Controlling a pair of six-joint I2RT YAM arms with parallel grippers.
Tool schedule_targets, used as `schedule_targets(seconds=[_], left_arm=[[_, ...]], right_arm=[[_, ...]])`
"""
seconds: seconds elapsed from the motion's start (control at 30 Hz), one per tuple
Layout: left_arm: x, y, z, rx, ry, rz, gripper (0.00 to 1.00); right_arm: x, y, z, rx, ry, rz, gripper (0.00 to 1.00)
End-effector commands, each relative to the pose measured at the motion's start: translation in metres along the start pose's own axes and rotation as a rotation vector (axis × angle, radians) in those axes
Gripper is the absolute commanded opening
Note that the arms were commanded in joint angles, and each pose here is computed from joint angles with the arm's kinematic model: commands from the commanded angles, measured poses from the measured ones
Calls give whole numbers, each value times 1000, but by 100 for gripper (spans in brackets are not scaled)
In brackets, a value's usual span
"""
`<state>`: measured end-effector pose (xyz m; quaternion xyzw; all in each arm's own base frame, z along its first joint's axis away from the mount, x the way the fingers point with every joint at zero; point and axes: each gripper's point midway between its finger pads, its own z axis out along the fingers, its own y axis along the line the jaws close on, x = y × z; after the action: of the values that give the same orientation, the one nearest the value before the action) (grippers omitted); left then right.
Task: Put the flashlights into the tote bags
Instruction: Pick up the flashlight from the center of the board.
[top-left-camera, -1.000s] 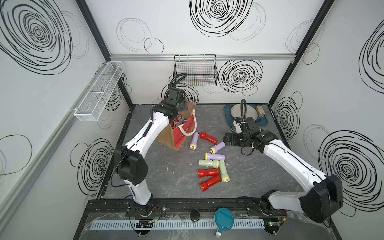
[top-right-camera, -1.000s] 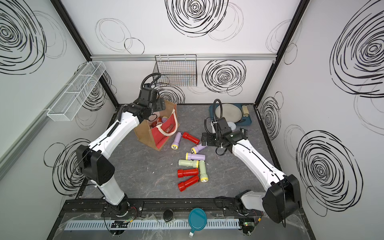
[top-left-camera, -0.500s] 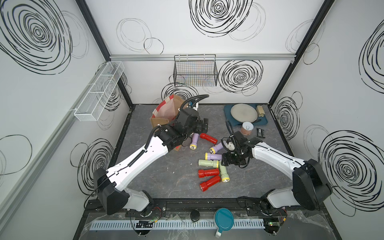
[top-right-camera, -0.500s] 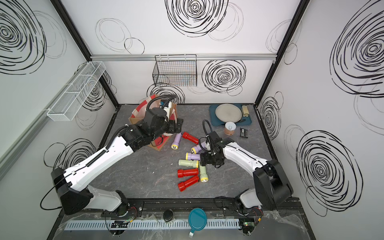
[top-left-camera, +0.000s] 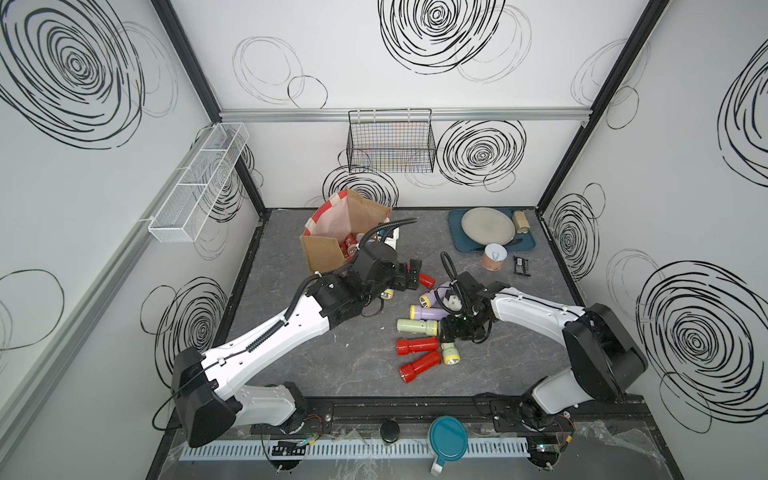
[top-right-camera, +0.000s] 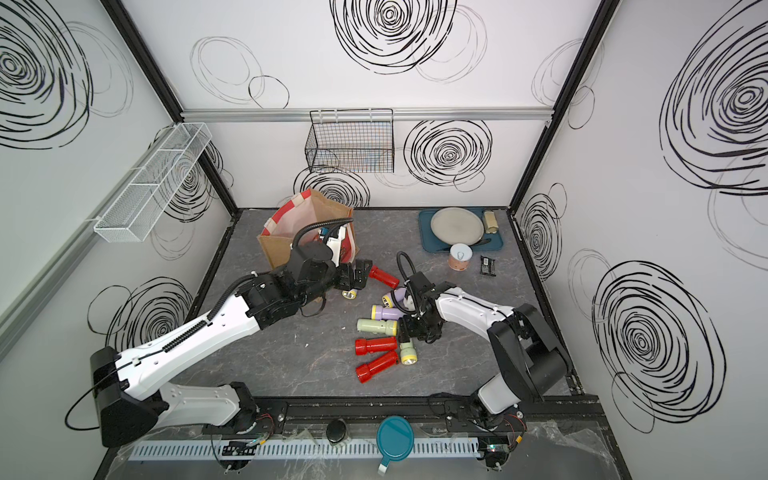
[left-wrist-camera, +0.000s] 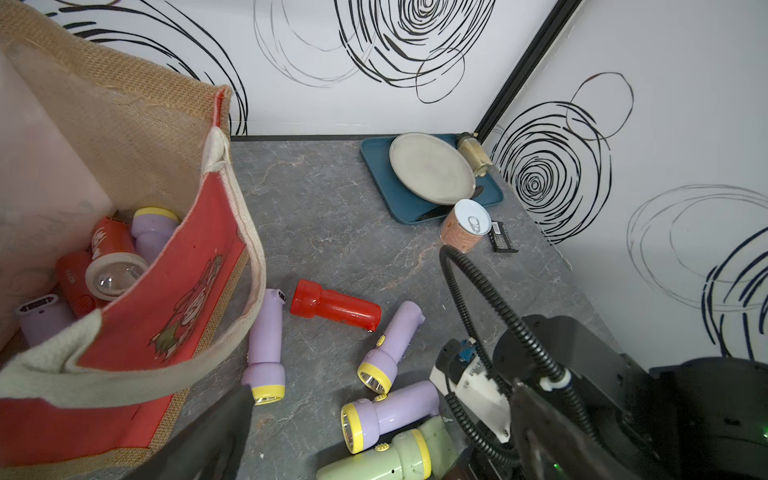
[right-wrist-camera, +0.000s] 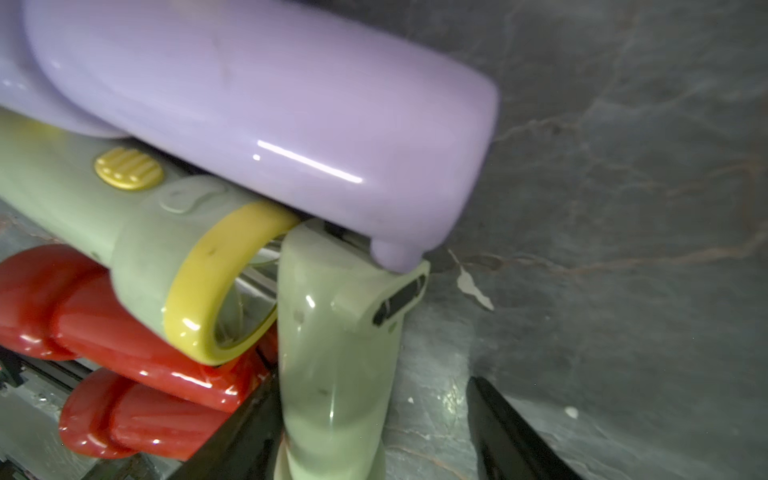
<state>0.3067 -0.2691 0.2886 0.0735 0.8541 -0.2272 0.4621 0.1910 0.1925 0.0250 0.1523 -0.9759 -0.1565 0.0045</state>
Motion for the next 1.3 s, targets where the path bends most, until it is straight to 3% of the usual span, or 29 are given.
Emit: schedule_targets(seconds=[0.0,0.5,0.8,0.97,1.13,1.27], left_arm=[[-17,-6,-6,43,-62,-43,99],[-17,-10,-7,68,-77,-93,99],[-23,-11,-9,73,-87,-90,99],[-25,-10,-10,80,-87,-87,99],[-34,-20,-13,154,-91,-108,99],[-48,-40,-19,295,-98,-136,99]], right_arm=[[1,2,6,2,4,-18,70],[4,-25,17,145,7,34,46],[-5,-22,0,154,-77,18,10],[-22,-7,-39,109,-254,-17,0],[-50,32,-113,-49,-579,-110,0],[-65,64,-182,-185,-875,-218,0]])
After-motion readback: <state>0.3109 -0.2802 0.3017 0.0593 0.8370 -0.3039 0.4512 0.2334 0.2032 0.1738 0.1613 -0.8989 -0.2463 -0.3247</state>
